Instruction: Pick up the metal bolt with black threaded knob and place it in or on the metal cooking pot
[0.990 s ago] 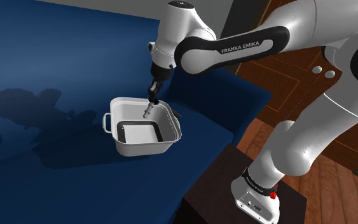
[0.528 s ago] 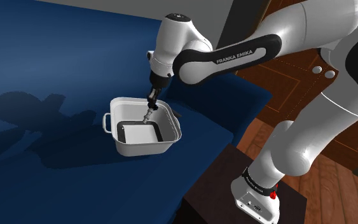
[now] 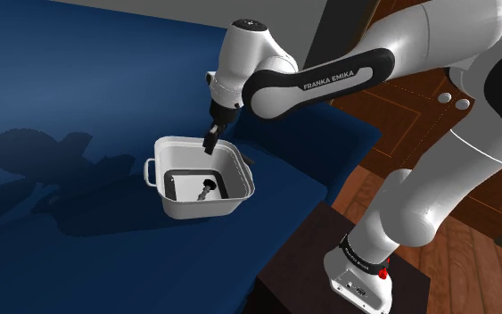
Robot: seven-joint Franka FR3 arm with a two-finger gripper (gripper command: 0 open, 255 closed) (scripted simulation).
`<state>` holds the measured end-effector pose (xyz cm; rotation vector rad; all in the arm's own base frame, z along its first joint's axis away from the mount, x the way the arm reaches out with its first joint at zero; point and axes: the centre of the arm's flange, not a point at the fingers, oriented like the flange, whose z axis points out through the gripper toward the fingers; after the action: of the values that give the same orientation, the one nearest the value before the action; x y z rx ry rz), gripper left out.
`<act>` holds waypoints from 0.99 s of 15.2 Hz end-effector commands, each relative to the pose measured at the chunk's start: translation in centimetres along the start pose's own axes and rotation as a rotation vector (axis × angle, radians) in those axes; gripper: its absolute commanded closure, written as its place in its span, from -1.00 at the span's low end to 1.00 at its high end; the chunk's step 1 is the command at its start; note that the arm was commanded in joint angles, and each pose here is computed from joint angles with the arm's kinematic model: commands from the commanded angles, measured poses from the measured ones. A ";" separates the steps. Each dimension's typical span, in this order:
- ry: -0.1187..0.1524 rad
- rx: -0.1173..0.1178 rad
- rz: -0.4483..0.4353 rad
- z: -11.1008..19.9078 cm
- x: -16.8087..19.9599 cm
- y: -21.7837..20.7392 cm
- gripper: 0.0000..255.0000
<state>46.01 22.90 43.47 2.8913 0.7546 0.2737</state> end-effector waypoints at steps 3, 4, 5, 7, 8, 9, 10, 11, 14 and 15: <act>0.000 0.000 0.000 0.0 0.0 0.0 -1.00; 0.000 0.000 0.000 -1.3 0.0 0.0 -1.00; 0.000 0.000 0.000 -2.6 0.0 0.0 -1.00; 0.000 0.000 0.000 -5.0 0.0 0.0 -1.00; 0.000 0.000 0.000 -5.0 0.0 0.0 -1.00; 0.000 0.000 0.000 -5.0 0.0 0.0 -1.00; 0.000 0.000 0.000 -5.0 0.0 0.0 -1.00; 0.000 0.000 0.000 -5.0 0.0 0.0 -1.00; 0.000 0.000 0.000 -5.0 0.0 0.0 -1.00; 0.000 0.000 0.000 -5.0 0.0 0.0 -1.00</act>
<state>44.96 23.35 48.33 2.8913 0.7546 0.2738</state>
